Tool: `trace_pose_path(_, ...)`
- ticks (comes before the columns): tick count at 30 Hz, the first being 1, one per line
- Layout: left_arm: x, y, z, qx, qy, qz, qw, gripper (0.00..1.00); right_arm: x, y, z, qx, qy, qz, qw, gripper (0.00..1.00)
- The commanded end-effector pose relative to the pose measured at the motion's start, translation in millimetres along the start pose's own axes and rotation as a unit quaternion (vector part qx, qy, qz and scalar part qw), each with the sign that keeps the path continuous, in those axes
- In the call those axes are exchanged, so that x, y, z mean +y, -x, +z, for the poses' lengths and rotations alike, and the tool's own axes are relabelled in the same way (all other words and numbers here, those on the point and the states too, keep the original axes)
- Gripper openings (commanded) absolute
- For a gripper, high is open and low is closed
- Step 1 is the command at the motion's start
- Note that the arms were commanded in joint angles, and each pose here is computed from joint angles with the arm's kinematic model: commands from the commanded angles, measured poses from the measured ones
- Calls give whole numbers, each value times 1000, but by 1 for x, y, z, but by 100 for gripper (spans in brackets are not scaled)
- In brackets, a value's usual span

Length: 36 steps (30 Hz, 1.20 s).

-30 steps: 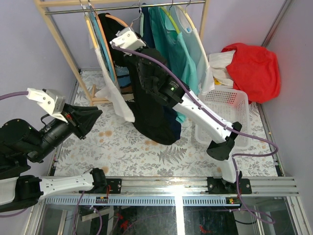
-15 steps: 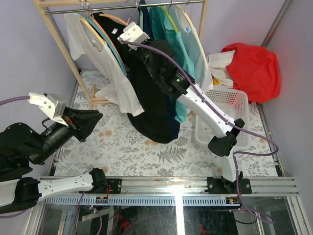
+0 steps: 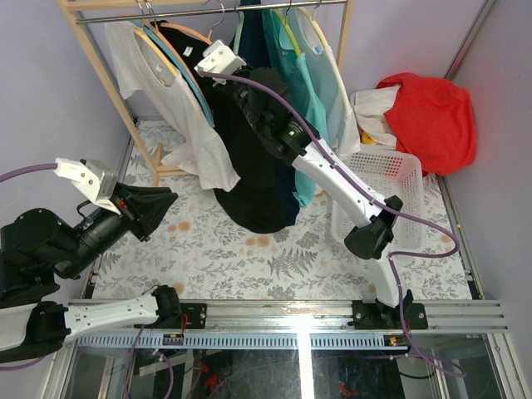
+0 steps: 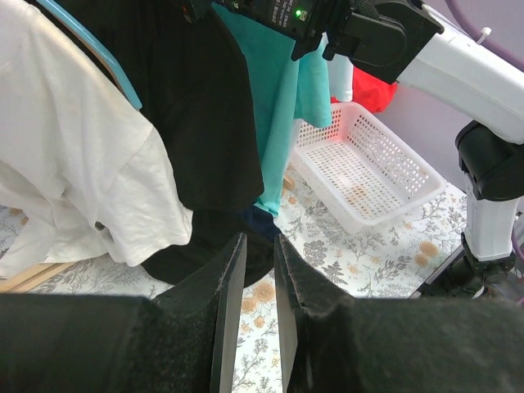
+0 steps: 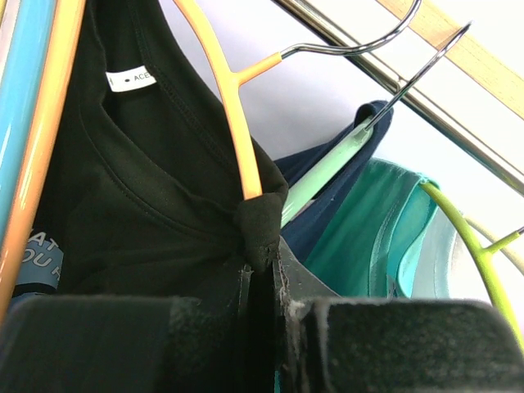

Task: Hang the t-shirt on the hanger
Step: Place the hanger at the clothesline.

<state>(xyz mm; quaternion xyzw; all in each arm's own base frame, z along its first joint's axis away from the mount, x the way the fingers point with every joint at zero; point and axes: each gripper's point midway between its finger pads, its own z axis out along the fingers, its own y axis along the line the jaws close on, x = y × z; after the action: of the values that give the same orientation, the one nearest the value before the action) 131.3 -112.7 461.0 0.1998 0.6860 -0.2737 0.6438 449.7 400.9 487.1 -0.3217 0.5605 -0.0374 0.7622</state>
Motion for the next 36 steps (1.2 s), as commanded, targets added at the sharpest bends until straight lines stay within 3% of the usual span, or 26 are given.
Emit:
trace_pose_path(1,-2,20,2,-42,-1,-14,999,19,-52,39,0,-78,-55,44,994,0)
trace_pose_path(36,-5,14,11,-32,0,-4,999,19,8,-68,41,19,24,45,999,0)
